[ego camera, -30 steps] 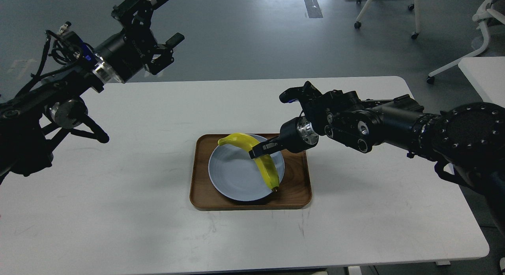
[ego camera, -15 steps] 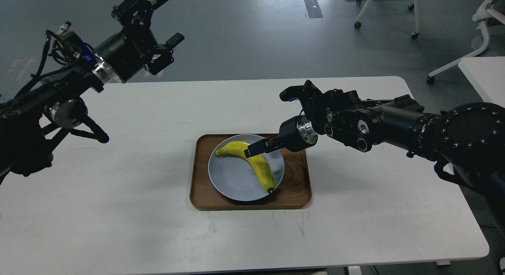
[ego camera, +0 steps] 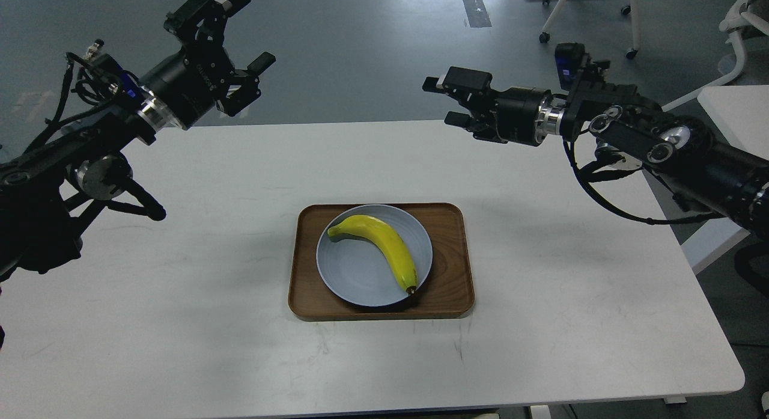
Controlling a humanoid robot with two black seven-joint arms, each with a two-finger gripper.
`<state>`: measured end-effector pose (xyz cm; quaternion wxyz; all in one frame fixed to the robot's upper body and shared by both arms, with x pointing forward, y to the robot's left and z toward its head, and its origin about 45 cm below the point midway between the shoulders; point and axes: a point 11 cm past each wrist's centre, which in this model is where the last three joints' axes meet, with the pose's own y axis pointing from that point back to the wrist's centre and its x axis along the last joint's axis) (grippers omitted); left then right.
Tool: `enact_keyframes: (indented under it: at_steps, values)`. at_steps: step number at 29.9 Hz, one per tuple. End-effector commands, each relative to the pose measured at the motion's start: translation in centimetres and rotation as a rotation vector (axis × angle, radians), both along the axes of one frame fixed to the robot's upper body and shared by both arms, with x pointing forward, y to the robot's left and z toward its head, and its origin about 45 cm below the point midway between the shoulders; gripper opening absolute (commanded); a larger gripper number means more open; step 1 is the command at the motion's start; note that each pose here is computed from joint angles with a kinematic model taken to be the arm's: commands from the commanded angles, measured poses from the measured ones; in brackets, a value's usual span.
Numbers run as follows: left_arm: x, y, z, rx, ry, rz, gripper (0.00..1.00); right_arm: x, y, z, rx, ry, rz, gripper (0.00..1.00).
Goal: Place banana on plate with both arms
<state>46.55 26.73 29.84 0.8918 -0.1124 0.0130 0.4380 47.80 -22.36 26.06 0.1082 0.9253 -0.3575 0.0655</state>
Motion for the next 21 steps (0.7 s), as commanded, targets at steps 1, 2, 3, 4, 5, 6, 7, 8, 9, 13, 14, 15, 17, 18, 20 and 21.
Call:
enact_keyframes:
  at_steps: [1, 2, 3, 4, 5, 6, 7, 8, 9, 13, 14, 15, 17, 18, 20, 21]
  values:
    - [-0.4, 0.1, -1.7, -0.035, 0.032, 0.018, 0.98, -0.7, -2.9, -2.0, 0.177, 0.058, -0.133, 0.99]
    - [-0.5, 0.3, -2.2, -0.043, 0.041, 0.028, 0.98, -1.0, -3.5, -2.6, 0.189, 0.067, -0.153, 0.99]
    - [-0.7, 0.5, -3.3, -0.062, 0.062, 0.045, 0.98, -1.5, -4.6, -3.6, 0.213, 0.085, -0.19, 0.99]
    - [-0.9, 0.5, -4.2, -0.086, 0.079, 0.06, 0.98, -1.9, -5.5, -4.3, 0.245, 0.096, -0.222, 0.99]
    - [-1.0, 0.5, -4.6, -0.096, 0.086, 0.066, 0.98, -2.0, -5.7, -4.6, 0.257, 0.101, -0.233, 0.99]
    - [-1.2, 0.4, -5.4, -0.105, 0.103, 0.072, 0.98, -2.4, -6.2, -5.1, 0.277, 0.111, -0.253, 0.99]
    - [-1.4, 0.3, -6.0, -0.108, 0.114, 0.075, 0.98, -2.5, -6.4, -5.3, 0.287, 0.113, -0.262, 0.99]
    - [-1.5, 0.1, -6.5, -0.108, 0.126, 0.077, 0.98, -2.5, -6.5, -5.4, 0.297, 0.115, -0.268, 0.99]
    - [-1.8, -0.3, -7.8, -0.11, 0.151, 0.078, 0.98, -2.6, -6.9, -5.5, 0.316, 0.116, -0.285, 1.0]
    - [-2.5, -1.2, -10.8, -0.12, 0.211, 0.096, 0.98, -3.0, -7.3, -6.2, 0.329, 0.132, -0.304, 1.0]
    - [-2.5, -1.2, -10.8, -0.12, 0.212, 0.096, 0.98, -3.0, -7.3, -6.2, 0.329, 0.132, -0.304, 1.0]
    - [-2.5, -1.3, -11.4, -0.116, 0.224, 0.106, 0.98, -3.0, -7.4, -6.2, 0.33, 0.131, -0.306, 1.0]
    - [-2.5, -1.3, -12.2, -0.11, 0.242, 0.12, 0.98, -3.0, -7.5, -6.1, 0.331, 0.128, -0.309, 1.0]
    - [-2.5, -1.3, -12.7, -0.108, 0.251, 0.126, 0.98, -3.0, -7.6, -6.1, 0.333, 0.128, -0.311, 1.0]
    - [-2.7, -1.5, -13.1, -0.111, 0.26, 0.128, 0.98, -3.0, -7.6, -6.1, 0.333, 0.128, -0.311, 1.0]
    - [-2.8, -1.5, -13.2, -0.112, 0.263, 0.128, 0.98, -3.0, -7.6, -6.1, 0.333, 0.128, -0.311, 1.0]
